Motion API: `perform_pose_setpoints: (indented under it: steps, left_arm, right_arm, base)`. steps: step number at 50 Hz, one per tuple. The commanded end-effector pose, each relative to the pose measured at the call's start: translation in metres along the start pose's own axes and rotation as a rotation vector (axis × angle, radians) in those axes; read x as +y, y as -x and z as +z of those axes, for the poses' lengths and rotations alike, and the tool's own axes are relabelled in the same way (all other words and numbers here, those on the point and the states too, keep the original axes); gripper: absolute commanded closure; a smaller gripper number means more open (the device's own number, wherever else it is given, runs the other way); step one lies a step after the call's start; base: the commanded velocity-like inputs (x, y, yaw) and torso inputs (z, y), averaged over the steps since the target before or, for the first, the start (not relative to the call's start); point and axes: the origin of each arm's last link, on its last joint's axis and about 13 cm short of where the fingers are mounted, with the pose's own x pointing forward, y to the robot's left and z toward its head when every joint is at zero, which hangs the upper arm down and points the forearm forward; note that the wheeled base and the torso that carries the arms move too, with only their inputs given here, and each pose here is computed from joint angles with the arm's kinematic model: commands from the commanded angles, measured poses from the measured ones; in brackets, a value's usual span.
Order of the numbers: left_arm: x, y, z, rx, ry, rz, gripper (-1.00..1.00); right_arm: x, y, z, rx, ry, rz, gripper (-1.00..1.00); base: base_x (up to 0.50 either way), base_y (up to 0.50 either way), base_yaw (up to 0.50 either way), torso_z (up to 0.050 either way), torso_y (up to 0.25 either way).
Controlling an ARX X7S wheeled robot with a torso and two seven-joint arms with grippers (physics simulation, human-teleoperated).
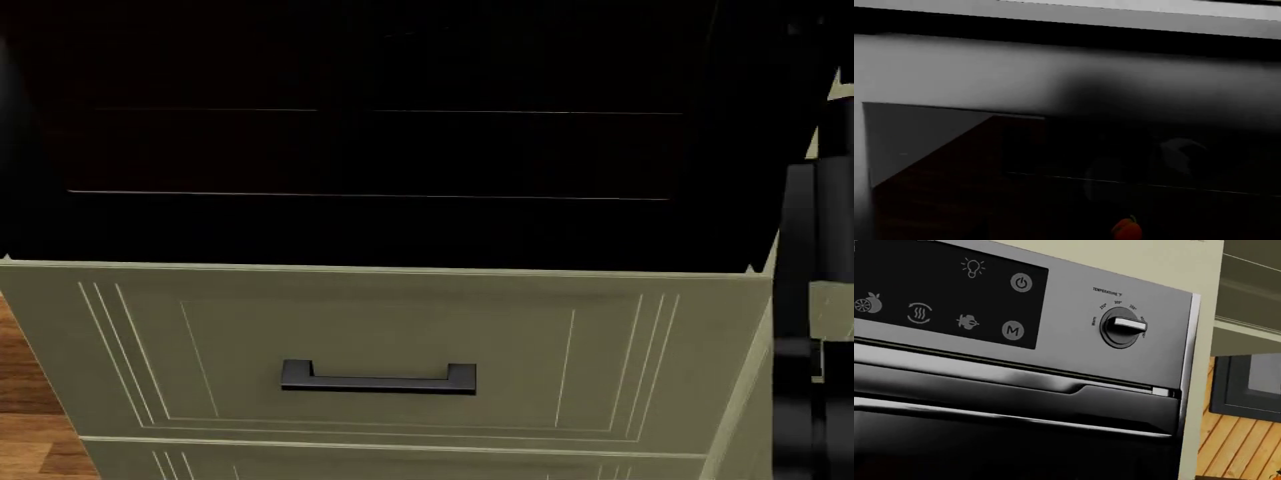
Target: Close the oven door
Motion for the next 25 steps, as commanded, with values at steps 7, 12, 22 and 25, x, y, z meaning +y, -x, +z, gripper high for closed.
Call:
perform_pose_setpoints:
  steps: [7,12,22,25]
  left_arm:
    - [-0.01,-0.005,-0.001,0.063,-0.142,0.033,-1.0]
    - [-0.009,-0.005,-0.006,0.085,-0.181,0.065,-1.0]
    - [-0.008,-0.004,-0.006,0.106,-0.177,0.069,-1.0]
    - [-0.008,-0.004,-0.006,0.106,-0.177,0.069,-1.0]
  right_arm:
    - [0.014,-0.013,0.005,0.147,0.052,0.065,-1.0]
    - [0.02,-0.011,-0.007,0.232,0.066,0.055,-1.0]
    - [0.018,-0.01,-0.01,0.264,0.047,0.037,-1.0]
    - [0.018,-0.01,-0.01,0.264,0.047,0.037,-1.0]
  base:
    - [0.0,0.0,0.0,0.0,0.0]
    - [0.0,0.0,0.0,0.0,0.0]
    - [0.0,0.0,0.0,0.0,0.0]
    - [0.0,0.0,0.0,0.0,0.0]
